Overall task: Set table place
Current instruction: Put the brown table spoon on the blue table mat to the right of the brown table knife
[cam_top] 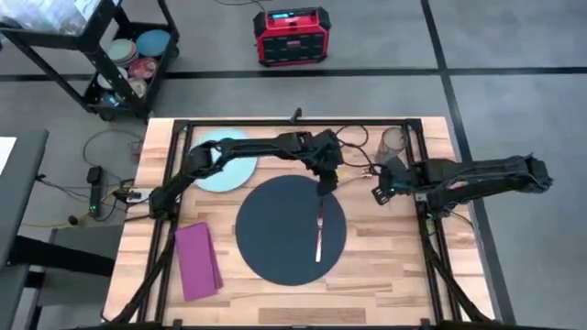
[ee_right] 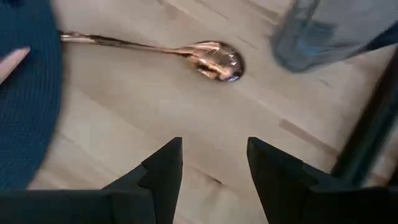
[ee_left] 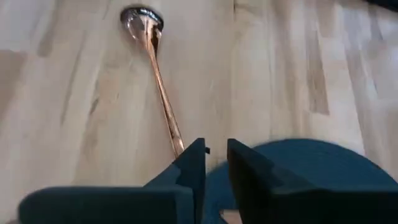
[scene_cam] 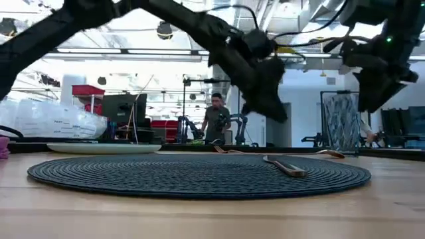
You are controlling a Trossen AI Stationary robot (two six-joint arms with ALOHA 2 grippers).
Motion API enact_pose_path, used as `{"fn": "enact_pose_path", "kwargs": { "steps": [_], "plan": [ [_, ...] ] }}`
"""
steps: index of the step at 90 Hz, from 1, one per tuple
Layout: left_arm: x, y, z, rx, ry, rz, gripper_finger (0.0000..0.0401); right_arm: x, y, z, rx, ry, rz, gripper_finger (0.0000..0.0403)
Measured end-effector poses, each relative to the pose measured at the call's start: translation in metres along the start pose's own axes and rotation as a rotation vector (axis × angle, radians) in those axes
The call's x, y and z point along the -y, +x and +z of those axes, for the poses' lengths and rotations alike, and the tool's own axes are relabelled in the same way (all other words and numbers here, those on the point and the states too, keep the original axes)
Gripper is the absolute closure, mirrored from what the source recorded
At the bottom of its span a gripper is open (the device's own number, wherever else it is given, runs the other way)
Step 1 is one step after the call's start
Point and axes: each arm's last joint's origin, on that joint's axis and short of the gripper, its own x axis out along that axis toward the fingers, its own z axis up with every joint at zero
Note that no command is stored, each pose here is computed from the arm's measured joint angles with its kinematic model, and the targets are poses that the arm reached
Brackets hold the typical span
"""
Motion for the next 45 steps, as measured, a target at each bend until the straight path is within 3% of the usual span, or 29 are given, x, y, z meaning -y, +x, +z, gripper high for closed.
{"fn": "enact_pose_path", "kwargs": {
  "steps": [16,45],
  "plan": [
    [0.001,0.022,0.0,-0.058,0.053,0.001,0.0361,0.005,0.014,-0.011,-0.066,0.023,0.0,0.0237],
    [0.007,0.029,-0.003,-0.104,0.185,0.09,0.0329,0.005,0.023,-0.017,-0.096,0.03,0.025,0.0237]
  ]
}}
